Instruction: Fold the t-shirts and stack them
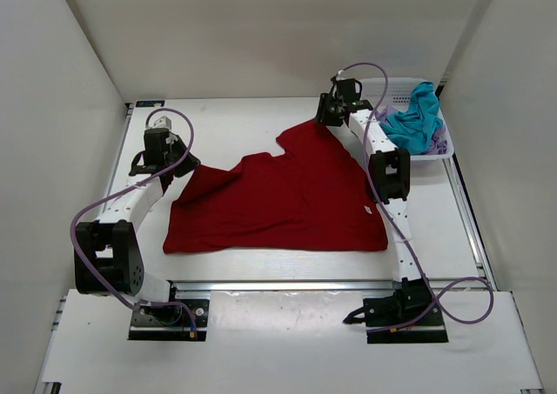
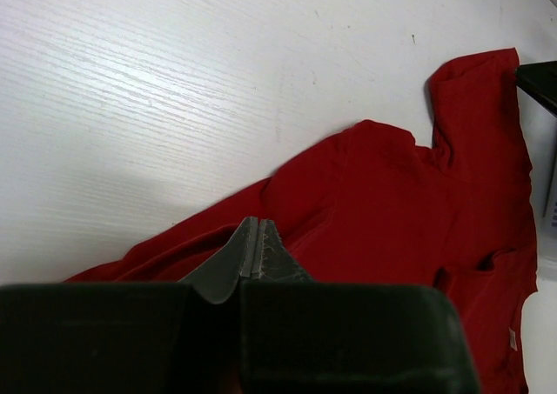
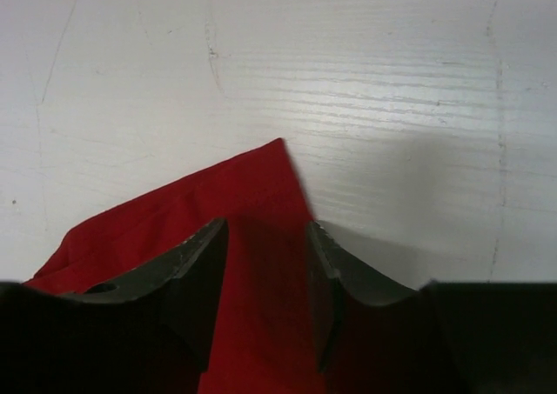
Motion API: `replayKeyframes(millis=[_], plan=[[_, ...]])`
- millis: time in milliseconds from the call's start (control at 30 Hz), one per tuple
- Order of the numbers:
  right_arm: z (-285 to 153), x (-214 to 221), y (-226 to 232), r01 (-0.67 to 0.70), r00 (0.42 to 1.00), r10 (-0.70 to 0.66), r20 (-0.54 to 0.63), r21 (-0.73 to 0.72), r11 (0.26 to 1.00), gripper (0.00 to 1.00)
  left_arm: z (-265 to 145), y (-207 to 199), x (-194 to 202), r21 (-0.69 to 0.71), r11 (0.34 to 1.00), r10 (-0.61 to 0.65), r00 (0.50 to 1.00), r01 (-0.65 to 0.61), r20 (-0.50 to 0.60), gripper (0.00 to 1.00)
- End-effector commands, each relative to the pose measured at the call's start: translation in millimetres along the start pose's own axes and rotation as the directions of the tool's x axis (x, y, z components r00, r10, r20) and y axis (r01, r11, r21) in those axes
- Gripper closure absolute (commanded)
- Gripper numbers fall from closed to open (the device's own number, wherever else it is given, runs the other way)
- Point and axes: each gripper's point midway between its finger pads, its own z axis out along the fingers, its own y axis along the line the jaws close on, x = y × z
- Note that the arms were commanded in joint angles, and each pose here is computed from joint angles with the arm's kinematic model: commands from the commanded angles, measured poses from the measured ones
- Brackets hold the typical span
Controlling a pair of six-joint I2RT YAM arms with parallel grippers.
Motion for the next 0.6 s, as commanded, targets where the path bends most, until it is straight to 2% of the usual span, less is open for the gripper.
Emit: replayKeyframes(millis=[0, 133, 167, 300, 367, 567], plan=[[-2, -18, 5, -0.026, 0.998, 0.028, 0.049, -0.041, 0.999, 0.61, -4, -5, -7, 0.029, 1.0, 0.0, 1.0, -0.001, 0.022, 1.0], [1, -17, 3, -0.029, 0.998, 0.031, 0.047, -0.048, 0.998, 0.68, -4, -8, -5, 0.038, 0.999, 0.003, 1.0, -0.004, 0.019, 1.0], [-1, -17, 2, -0.038, 0.998, 0.04, 0.045, -0.05, 0.998, 0.67, -4, -7, -6, 0.033, 0.999, 0.005, 1.0, -0.005, 0.025, 1.0], [0, -18, -3, -0.049, 0.997, 0.05, 0.054, -0.023, 0.999, 0.55, -5, -8, -3, 0.034, 0.999, 0.007, 1.0, -0.008, 0.017, 1.0], [1, -19, -1, -0.064, 0.996, 0.066, 0.055, -0.038, 0.997, 0.53, -6, -10, -6, 0.045, 0.999, 0.011, 1.0, -0.013, 0.026, 1.0], [3, -2, -5, -0.15, 0.989, 0.148, -0.024, -0.102, 0.983, 0.58, -4, -9, -5, 0.05, 0.999, 0.0, 1.0, -0.001, 0.023, 1.0]])
